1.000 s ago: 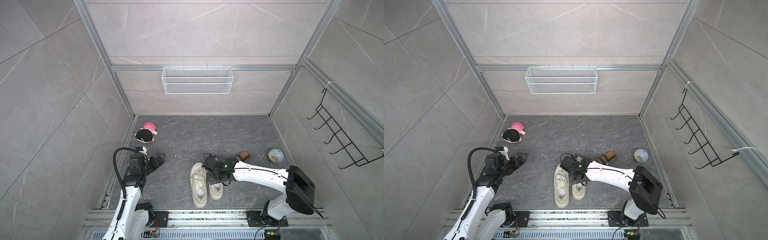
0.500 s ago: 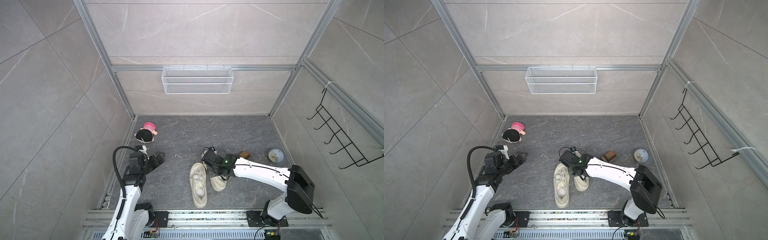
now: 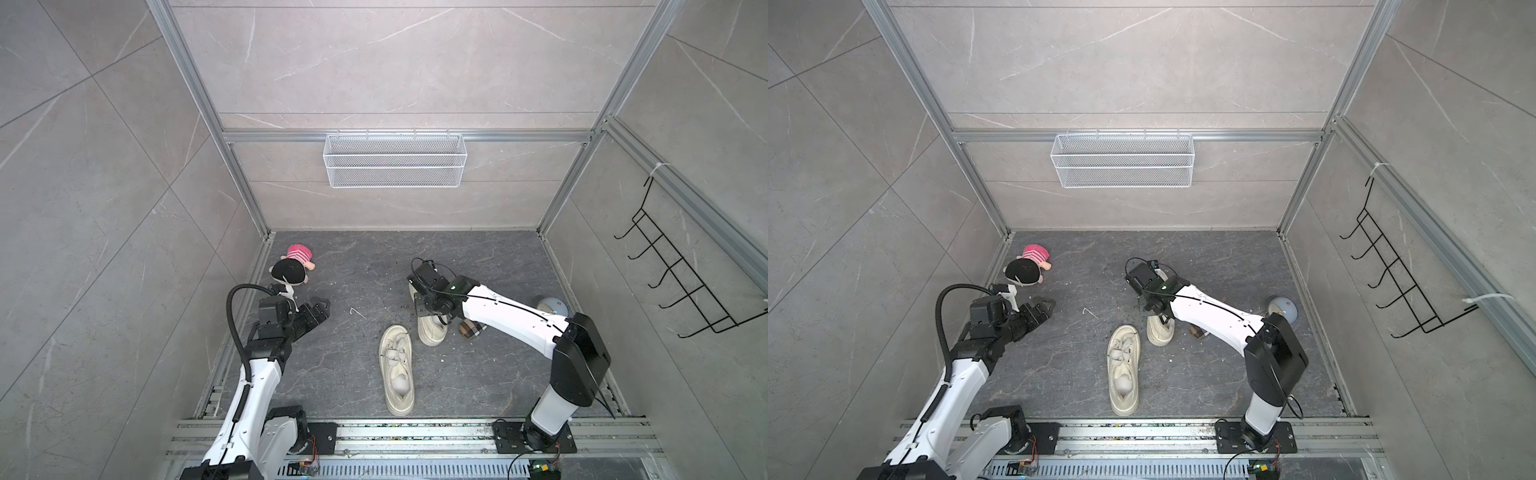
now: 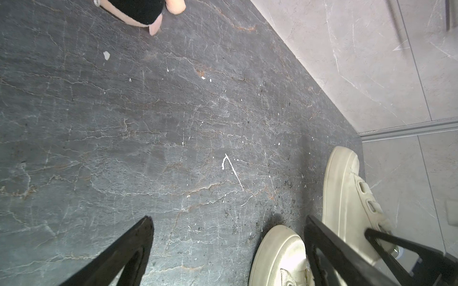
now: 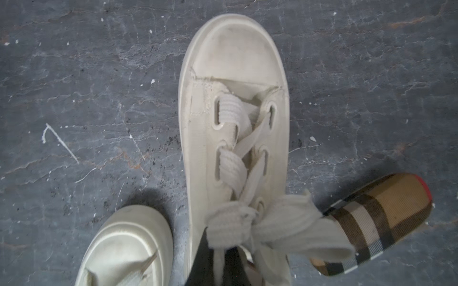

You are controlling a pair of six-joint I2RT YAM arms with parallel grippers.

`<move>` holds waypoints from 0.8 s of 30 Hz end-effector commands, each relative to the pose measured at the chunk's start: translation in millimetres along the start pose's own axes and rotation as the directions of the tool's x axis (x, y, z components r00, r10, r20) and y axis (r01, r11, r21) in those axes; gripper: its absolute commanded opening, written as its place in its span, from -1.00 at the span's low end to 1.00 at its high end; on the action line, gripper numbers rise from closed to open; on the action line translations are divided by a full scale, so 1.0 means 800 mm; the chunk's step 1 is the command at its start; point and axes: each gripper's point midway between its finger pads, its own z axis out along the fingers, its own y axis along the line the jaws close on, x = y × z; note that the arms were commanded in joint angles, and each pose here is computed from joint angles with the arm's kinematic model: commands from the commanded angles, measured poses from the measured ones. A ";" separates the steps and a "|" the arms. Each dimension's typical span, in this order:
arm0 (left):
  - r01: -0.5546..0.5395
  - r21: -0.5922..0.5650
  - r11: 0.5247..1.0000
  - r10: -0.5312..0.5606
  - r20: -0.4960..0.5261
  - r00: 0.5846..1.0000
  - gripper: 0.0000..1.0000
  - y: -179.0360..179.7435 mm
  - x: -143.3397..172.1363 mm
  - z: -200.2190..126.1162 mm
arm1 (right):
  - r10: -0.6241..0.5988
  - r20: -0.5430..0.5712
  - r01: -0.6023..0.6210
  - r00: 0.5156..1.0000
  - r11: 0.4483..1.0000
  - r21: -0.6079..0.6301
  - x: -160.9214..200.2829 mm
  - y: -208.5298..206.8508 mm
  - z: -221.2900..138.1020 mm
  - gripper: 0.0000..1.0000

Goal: Remove the insole from the shoe
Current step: Place the shoe at the center of the board.

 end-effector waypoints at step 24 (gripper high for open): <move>-0.013 0.165 0.986 0.036 -0.138 0.990 0.64 -0.047 0.007 0.004 | -0.226 0.126 0.245 0.966 0.956 -0.163 -0.039 -0.023 -0.070 0.09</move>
